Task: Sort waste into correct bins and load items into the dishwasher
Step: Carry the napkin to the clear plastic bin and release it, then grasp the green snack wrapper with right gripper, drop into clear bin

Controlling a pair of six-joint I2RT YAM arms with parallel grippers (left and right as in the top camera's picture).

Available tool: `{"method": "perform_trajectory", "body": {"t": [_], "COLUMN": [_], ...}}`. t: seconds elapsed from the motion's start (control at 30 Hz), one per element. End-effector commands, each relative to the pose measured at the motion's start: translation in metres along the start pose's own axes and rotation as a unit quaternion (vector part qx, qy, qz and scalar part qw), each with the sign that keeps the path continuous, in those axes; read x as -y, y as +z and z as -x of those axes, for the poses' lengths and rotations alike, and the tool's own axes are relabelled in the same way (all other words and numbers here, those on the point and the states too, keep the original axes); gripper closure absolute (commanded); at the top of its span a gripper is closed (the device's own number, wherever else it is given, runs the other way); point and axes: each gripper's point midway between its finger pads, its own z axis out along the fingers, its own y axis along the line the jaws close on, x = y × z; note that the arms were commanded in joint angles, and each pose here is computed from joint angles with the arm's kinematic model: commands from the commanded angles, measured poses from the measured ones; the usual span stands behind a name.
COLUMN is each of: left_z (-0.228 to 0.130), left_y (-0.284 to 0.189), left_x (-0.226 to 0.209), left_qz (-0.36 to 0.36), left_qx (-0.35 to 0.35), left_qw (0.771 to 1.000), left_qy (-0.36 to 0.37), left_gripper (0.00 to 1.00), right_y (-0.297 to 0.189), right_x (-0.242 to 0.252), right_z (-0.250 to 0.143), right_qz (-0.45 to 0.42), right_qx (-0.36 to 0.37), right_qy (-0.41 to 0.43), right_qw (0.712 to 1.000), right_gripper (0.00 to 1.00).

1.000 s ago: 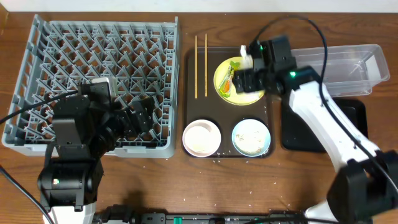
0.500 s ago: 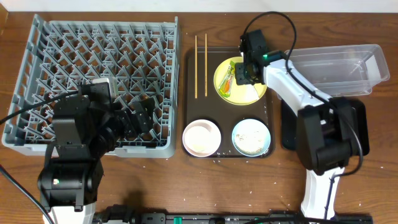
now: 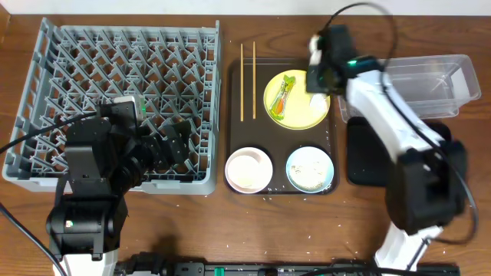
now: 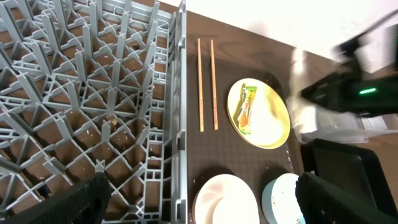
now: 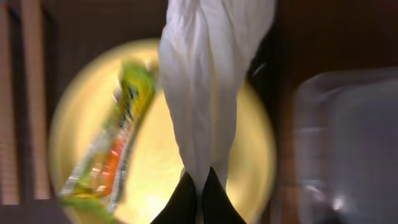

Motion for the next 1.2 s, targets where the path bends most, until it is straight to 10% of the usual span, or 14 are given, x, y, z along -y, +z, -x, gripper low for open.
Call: {"method": "perform_trajectory", "body": {"t": [0.0, 0.33, 0.4, 0.5, 0.67, 0.8, 0.93, 1.17], "left_z": [0.005, 0.005, 0.005, 0.005, 0.005, 0.005, 0.004, -0.011], "left_y": [-0.004, -0.004, -0.004, -0.004, -0.004, -0.004, -0.004, -0.005], "left_x": [0.007, 0.007, 0.007, 0.007, 0.007, 0.007, 0.006, 0.002], "left_qz": [-0.010, -0.010, -0.010, -0.010, -0.010, -0.010, -0.010, -0.001], "left_qx": [0.006, 0.006, 0.006, 0.006, 0.006, 0.006, 0.003, -0.025], "left_qw": [1.000, 1.000, 1.000, 1.000, 1.000, 1.000, 1.000, 1.000], "left_qy": [0.011, 0.011, 0.011, 0.011, 0.011, 0.011, 0.010, -0.001], "left_gripper": [0.04, 0.04, 0.04, 0.04, 0.04, 0.04, 0.04, 0.04], "right_y": [-0.042, -0.033, -0.029, -0.031, -0.054, -0.070, -0.031, 0.064], "right_x": [0.039, 0.171, 0.175, 0.162, 0.119, 0.011, -0.058, -0.078], "right_z": [0.031, 0.026, 0.024, 0.027, 0.043, 0.051, 0.011, -0.030], "right_qz": [0.000, -0.103, -0.105, -0.076, 0.003, 0.148, 0.099, 0.010], "right_qx": [0.046, 0.058, 0.054, 0.046, 0.055, 0.068, 0.039, 0.009], "right_qy": [0.087, 0.397, 0.398, 0.363, 0.321, 0.066, -0.084, 0.024], "right_qw": [0.995, 0.910, 0.910, 0.928, 0.945, 0.984, 0.991, 1.000], "right_gripper": [0.99, 0.98, 0.72, 0.52, 0.52, 0.51, 0.50, 0.48]}}
